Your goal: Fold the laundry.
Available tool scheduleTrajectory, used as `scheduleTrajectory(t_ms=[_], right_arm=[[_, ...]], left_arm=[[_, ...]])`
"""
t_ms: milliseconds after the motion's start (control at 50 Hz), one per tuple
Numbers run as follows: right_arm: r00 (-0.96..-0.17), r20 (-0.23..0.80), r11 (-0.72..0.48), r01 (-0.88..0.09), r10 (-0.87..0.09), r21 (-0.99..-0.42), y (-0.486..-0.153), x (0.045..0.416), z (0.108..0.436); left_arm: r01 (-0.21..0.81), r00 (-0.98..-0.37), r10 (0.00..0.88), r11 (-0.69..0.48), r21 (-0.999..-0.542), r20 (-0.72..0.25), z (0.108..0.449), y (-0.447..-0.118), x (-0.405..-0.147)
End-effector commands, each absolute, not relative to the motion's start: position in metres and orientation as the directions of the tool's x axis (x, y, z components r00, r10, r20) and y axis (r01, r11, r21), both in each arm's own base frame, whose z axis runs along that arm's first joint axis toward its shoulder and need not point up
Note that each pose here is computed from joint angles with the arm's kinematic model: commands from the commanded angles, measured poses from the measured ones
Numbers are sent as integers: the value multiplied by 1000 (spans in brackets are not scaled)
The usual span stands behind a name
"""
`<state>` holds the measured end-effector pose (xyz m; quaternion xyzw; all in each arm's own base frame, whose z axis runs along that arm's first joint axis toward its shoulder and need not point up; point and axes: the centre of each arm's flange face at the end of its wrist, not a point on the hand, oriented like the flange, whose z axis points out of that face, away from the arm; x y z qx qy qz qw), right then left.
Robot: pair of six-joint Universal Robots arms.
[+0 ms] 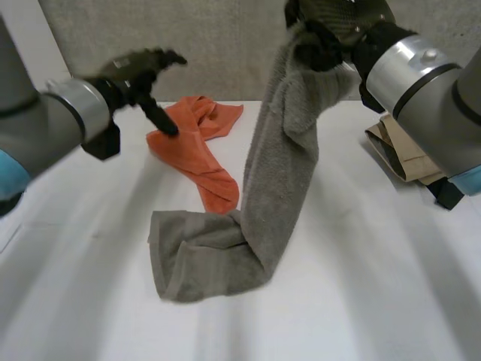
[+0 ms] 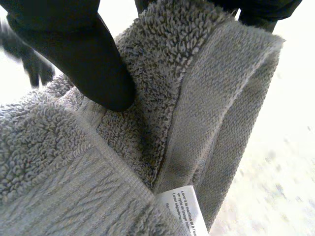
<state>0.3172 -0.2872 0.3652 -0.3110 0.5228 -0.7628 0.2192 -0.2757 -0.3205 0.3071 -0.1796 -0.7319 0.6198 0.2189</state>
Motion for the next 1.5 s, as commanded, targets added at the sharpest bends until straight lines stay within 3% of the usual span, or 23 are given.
scheduleTrajectory(t_ms=[20, 200, 380, 400, 460, 480, 560, 620, 700, 760, 860, 940, 1020, 1120, 1200, 1340, 1500], right_arm=[[-632, 224, -408, 159, -741, -899, -253, 323, 409], [-596, 193, -414, 259, -779, -873, -240, 319, 438], [-597, 167, -394, 272, -785, -878, -254, 320, 433], [-603, 169, -394, 263, -780, -881, -258, 319, 430], [-633, 181, -394, 212, -753, -895, -278, 316, 413], [-653, 188, -393, 181, -734, -902, -289, 313, 404], [-701, 207, -389, 108, -682, -915, -315, 307, 382], [-733, 224, -393, 65, -642, -917, -331, 302, 372], [-732, 243, -388, 31, -636, -921, -335, 303, 364], [-721, 257, -384, 14, -644, -923, -333, 304, 361], [-657, 259, -289, -65, -708, -955, -324, 302, 324], [-610, 266, -211, -162, -747, -964, -317, 295, 278], [-554, 295, -140, -306, -778, -942, -310, 285, 213], [-503, 368, -135, -439, -782, -888, -304, 274, 176], [-485, 395, -121, -503, -780, -856, -298, 268, 173], [-614, 277, 46, -455, -739, -889, -288, 262, 210], [-787, 105, 224, -297, -608, -928, -290, 249, 264]], left_arm=[[123, -828, 559, 277, -953, 56, 243, -331, -289], [218, -760, 635, 452, -865, 140, 195, -313, -310], [263, -611, 741, 522, -811, 279, 178, -289, -334], [259, -613, 739, 522, -813, 279, 180, -290, -333], [198, -701, 677, 486, -851, 223, 198, -311, -320], [142, -773, 606, 452, -880, 186, 213, -326, -310], [12, -898, 417, 336, -942, 137, 261, -349, -282], [-44, -918, 374, 227, -973, 129, 301, -348, -270], [-80, -915, 386, 114, -990, 118, 338, -335, -264], [-82, -915, 389, 79, -993, 107, 344, -327, -262], [-24, -918, 392, 74, -997, 51, 317, -311, -264], [71, -922, 387, 139, -988, -12, 268, -304, -265], [198, -919, 383, 258, -946, -87, 197, -302, -269], [316, -907, 388, 375, -871, -162, 162, -293, -270], [358, -903, 388, 435, -826, -187, 174, -283, -265], [237, -935, 335, 345, -908, -117, 241, -290, -243], [181, -951, 299, 320, -930, -82, 274, -305, -208]])
